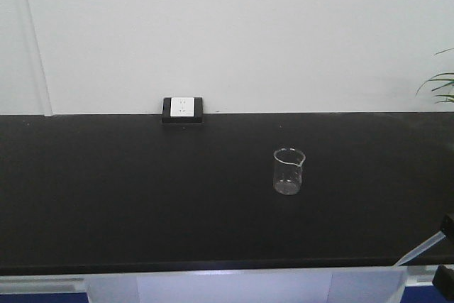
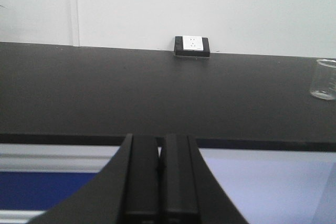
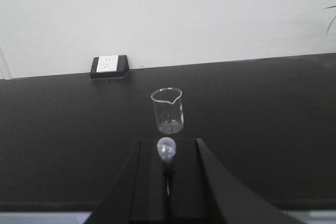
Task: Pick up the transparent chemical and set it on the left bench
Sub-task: 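Hold the pipette in the right gripper while the base drives to the other bench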
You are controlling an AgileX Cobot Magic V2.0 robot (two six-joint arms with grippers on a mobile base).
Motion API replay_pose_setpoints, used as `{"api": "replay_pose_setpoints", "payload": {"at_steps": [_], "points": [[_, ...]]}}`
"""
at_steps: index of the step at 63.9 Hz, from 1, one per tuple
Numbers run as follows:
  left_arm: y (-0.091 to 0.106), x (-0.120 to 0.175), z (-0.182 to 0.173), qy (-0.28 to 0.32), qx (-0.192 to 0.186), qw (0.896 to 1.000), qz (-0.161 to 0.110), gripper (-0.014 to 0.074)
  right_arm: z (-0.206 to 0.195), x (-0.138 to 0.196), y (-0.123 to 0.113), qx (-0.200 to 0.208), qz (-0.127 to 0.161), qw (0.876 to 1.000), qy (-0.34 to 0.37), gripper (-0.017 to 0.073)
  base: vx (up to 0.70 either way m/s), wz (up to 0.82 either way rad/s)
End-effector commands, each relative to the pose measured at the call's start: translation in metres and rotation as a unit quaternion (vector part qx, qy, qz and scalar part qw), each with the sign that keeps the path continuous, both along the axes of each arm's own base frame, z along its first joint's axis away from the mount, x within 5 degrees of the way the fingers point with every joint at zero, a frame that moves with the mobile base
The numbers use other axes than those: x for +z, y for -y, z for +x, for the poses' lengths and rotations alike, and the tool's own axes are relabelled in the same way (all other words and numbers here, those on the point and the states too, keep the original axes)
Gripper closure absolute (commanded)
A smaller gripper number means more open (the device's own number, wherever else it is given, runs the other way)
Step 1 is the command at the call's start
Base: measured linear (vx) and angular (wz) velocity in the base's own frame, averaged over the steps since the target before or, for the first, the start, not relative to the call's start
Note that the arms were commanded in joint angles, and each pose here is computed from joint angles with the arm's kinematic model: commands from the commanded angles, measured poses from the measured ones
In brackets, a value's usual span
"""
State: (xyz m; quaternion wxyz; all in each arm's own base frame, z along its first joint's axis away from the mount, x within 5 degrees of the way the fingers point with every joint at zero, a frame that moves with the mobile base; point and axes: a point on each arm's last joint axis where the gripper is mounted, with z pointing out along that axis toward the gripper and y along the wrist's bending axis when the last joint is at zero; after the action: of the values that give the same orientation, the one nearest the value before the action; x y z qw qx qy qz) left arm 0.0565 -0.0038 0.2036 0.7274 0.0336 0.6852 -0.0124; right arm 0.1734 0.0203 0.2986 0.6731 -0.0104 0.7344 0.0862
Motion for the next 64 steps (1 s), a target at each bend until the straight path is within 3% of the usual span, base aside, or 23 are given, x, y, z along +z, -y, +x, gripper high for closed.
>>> {"api": "replay_pose_setpoints", "payload": {"at_steps": [1,64], "points": [[-0.0002,0.0027,-0.0015,0.040,0.000,0.999,-0.007,0.0597,0.0003,0.0178,-0.0015,0.009,0.006,0.998,0.056,0.0567,-0.41,-0.01],[-0.0002,0.0027,-0.0015,0.040,0.000,0.999,-0.007,0.0597,0.0003,0.0178,-0.0015,0.009,0.006,0.998,0.056,0.0567,-0.39,0.07]]}}
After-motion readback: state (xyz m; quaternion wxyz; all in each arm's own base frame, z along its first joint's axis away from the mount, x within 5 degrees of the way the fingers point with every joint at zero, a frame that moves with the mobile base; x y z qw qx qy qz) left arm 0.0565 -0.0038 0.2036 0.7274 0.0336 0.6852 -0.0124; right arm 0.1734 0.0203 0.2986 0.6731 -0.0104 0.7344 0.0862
